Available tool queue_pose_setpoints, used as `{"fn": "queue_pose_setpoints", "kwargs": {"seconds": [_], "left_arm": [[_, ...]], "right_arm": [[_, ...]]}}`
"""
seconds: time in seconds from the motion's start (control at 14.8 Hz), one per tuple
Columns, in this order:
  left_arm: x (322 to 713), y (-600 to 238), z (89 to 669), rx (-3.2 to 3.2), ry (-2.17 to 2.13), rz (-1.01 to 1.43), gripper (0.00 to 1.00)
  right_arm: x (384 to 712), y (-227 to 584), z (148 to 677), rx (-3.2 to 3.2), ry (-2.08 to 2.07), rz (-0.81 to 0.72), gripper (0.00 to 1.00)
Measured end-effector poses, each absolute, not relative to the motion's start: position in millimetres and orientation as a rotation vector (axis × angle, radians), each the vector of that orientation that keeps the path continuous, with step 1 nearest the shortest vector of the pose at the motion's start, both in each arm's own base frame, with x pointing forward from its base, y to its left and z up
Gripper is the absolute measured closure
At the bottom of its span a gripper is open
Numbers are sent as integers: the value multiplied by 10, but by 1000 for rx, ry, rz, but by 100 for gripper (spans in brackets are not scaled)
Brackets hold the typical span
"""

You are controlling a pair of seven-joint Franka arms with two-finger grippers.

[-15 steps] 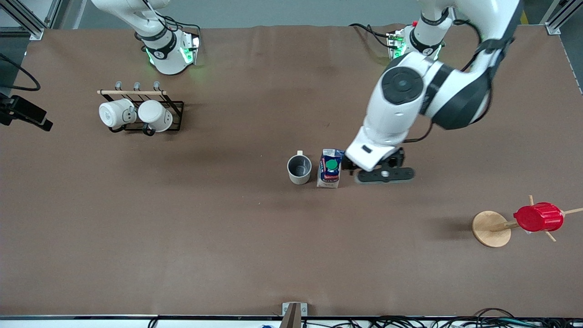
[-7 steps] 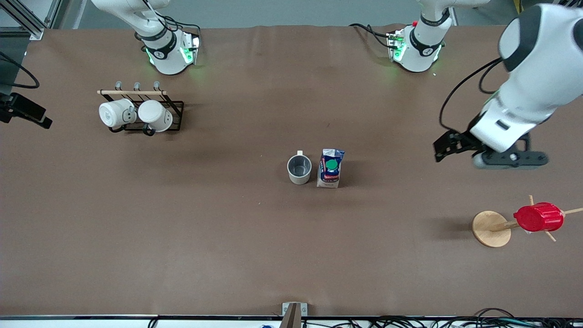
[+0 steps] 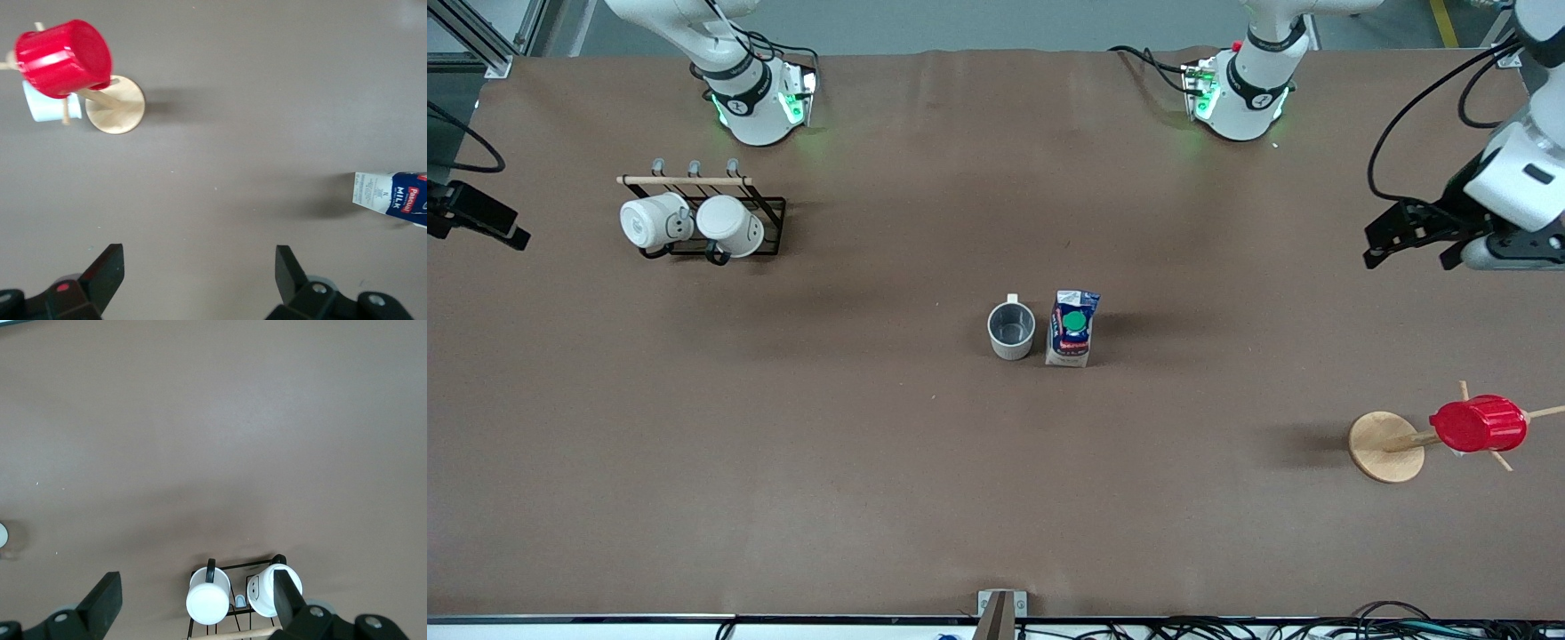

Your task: Place cup and milk on table

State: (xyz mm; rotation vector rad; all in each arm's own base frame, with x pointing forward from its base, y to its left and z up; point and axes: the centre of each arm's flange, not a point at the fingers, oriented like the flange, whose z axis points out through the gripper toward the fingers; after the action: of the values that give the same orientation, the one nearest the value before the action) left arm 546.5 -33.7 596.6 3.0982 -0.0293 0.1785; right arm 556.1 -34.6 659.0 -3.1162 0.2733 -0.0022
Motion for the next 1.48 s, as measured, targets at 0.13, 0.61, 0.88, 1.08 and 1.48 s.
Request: {"fn": "queue_pose_setpoints", "kwargs": {"seconds": [0.13,0.61,0.88,1.08,1.48], "left_arm": [[5458,-199,5995,3089,-20,187,0],[5522,-190,6088,3097,-52,88,0],[5587,-292,6043,3114,-88,64,0],[5583,-366,6051,3117,-110,66,0],[5583,-380,6054,3118,-61,67,1]], "right_arm": [[5534,-349,6577,-3115,273,5,0],[5514,-352,6551,-3114,273,13,0],[5514,-351,6549,-3114,273,14,0],[5514,-353,6548,-3114,274,14,0],[5522,-364,6559,-3113,277,-2,0]]}}
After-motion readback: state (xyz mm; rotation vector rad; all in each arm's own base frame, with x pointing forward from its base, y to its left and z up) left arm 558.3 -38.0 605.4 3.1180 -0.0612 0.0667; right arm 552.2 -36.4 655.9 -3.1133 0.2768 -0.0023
